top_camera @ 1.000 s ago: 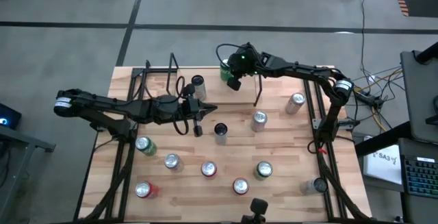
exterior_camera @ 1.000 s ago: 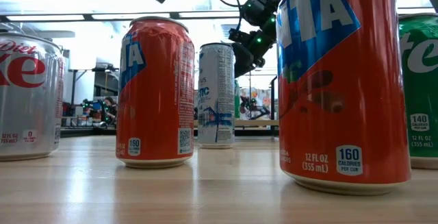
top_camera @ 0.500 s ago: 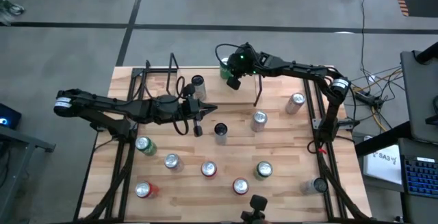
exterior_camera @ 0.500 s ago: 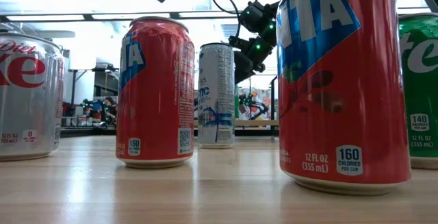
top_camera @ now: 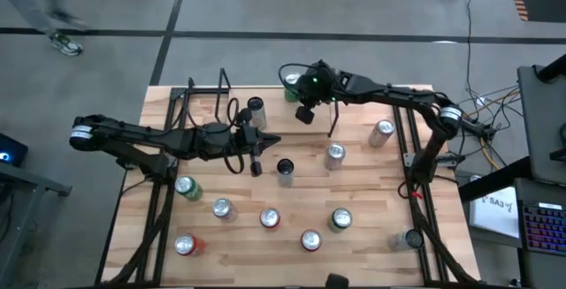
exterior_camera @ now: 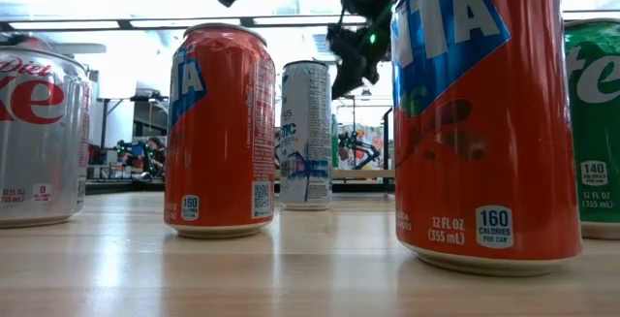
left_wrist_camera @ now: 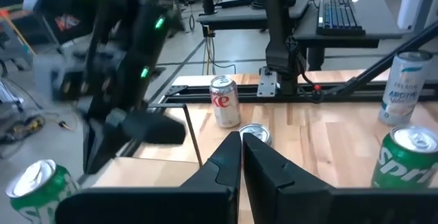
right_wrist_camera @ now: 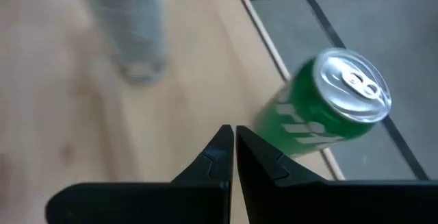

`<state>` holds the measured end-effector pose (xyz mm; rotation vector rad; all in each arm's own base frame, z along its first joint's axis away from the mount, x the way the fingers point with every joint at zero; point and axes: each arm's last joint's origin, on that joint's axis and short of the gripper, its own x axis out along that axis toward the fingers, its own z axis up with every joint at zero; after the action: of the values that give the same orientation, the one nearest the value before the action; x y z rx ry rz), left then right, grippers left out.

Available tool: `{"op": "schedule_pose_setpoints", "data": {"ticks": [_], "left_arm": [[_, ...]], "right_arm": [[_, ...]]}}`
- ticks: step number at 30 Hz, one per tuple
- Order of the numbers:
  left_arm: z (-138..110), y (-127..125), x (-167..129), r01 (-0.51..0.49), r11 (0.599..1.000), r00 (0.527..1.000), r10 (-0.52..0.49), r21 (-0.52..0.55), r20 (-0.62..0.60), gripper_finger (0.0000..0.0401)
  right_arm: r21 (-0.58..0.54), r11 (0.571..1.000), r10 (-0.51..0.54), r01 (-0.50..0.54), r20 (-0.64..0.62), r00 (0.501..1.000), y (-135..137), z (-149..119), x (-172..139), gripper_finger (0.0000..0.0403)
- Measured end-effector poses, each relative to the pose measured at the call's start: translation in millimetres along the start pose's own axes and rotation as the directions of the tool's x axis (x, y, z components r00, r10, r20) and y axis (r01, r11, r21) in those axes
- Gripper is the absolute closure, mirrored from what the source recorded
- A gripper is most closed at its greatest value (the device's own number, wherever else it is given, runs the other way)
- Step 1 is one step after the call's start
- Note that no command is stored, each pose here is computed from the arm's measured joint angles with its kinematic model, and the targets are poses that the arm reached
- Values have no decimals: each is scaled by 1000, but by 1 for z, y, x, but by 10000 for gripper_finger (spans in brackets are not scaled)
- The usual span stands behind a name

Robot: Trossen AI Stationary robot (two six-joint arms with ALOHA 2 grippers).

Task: Sort soda cans
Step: Put the middle red silver soda can on the shelf

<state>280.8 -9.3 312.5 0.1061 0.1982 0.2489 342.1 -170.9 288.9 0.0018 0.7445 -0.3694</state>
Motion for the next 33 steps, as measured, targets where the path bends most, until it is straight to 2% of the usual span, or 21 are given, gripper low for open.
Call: {"op": "schedule_pose_setpoints", "data": {"ticks": [10, 16, 20, 27, 33], "left_arm": [[2, -16, -5, 59, 994, 998, -58, -87, 18, 401], [9, -34, -13, 132, 986, 989, -124, -103, 82, 401], [13, -44, -18, 175, 979, 979, -161, -107, 123, 401], [10, -64, -13, 224, 970, 965, -207, -95, 163, 401], [3, -75, -3, 235, 969, 963, -222, -74, 156, 401]], "right_arm": [[3, 994, 105, -105, 74, 992, 47, 15, -84, 393], [84, 979, 179, -184, 66, 982, 71, 9, -130, 393], [142, 963, 232, -229, 0, 973, 87, -2, -150, 393], [245, 934, 304, -259, -167, 938, 118, -21, -165, 394], [305, 916, 359, -260, -338, 870, 148, -39, -171, 394]]}}
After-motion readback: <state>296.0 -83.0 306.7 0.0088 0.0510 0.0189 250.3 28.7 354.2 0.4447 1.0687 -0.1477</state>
